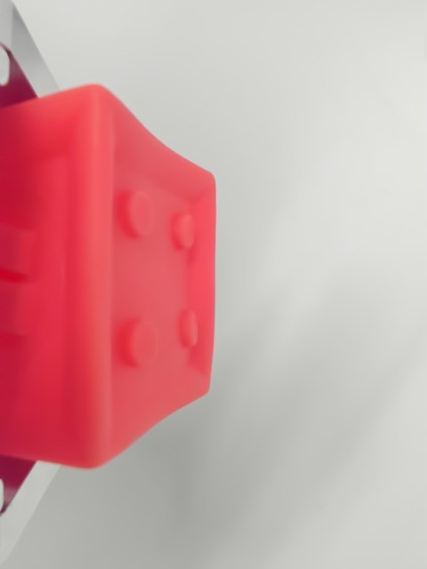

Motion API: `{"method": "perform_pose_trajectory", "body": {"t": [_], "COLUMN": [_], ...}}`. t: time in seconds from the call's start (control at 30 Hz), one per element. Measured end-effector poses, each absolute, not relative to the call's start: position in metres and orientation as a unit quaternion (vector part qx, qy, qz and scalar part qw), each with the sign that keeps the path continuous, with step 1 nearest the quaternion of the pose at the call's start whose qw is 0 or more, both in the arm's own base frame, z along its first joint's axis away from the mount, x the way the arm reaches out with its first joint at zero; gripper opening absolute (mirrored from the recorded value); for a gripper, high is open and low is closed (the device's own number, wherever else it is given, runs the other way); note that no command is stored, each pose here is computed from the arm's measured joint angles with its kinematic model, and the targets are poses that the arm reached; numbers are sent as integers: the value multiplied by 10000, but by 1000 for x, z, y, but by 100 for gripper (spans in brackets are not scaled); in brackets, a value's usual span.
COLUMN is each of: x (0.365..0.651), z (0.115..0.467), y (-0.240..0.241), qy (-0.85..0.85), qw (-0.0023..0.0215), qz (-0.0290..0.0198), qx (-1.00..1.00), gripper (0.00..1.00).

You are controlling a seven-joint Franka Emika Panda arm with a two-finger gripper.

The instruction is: Destack cube

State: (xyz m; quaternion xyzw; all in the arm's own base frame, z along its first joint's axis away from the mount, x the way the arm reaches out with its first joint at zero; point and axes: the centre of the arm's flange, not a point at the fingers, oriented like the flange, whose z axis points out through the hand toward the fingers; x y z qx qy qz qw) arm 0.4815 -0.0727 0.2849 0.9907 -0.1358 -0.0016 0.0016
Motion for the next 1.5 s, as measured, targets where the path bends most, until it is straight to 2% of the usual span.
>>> {"method": "perform_pose_trajectory", "body": {"t": [1.5], "x": [469], "z": [274], "y": [-159], "qy": [-1052], "qw": [10], "qz": [-29], "qx": [9944], "gripper": [0]}}
